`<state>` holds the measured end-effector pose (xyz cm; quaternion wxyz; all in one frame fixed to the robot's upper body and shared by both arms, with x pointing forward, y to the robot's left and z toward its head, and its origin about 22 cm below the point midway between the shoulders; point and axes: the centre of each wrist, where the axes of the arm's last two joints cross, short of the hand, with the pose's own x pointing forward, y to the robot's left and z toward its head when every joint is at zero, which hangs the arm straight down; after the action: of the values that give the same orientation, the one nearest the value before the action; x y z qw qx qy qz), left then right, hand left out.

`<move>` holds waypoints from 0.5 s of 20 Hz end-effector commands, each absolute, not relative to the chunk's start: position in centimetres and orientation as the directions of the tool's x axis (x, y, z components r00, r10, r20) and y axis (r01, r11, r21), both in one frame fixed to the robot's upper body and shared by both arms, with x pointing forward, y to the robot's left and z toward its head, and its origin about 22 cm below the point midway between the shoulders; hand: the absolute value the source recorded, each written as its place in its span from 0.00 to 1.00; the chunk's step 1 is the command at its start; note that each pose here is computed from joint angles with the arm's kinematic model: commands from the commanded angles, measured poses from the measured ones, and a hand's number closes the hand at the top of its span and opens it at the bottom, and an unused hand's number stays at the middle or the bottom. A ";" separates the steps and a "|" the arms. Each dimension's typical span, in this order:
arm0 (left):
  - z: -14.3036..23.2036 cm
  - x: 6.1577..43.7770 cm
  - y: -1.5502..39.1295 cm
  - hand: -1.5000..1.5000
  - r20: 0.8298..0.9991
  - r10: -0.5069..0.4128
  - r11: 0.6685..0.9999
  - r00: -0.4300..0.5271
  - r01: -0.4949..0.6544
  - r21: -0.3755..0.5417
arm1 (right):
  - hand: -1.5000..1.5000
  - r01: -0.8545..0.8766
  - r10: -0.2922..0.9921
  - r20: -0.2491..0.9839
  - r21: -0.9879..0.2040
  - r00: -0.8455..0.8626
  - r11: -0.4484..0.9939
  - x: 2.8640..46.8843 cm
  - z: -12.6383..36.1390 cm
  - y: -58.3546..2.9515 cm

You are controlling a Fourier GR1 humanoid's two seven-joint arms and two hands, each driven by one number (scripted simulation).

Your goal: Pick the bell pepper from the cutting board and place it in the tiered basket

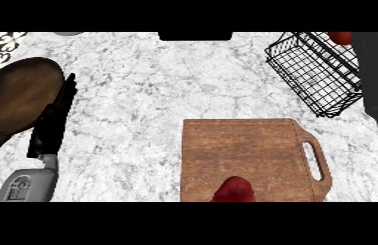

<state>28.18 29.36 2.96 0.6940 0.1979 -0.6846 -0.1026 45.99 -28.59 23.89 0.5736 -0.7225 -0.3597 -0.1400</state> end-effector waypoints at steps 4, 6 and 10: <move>2.9 26.9 31.2 0.50 0.911 -0.405 0.896 0.079 -0.161 0.413 | 0.00 0.777 0.110 0.770 -0.628 0.628 -0.043 44.1 26.6 -28.1; 2.7 26.9 31.0 0.50 0.907 -0.412 0.892 0.084 -0.166 0.421 | 0.00 0.773 0.109 0.768 -0.634 0.631 -0.010 43.5 26.9 -26.2; 2.6 26.7 32.1 0.50 0.908 -0.403 0.890 0.115 -0.182 0.418 | 0.00 0.784 0.140 0.778 -0.620 0.613 0.012 41.2 24.7 -25.2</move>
<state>26.78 31.56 2.56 0.7064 0.2167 -0.6683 -0.0864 43.00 -26.76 24.69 0.5850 -0.6781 -0.3850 -0.2227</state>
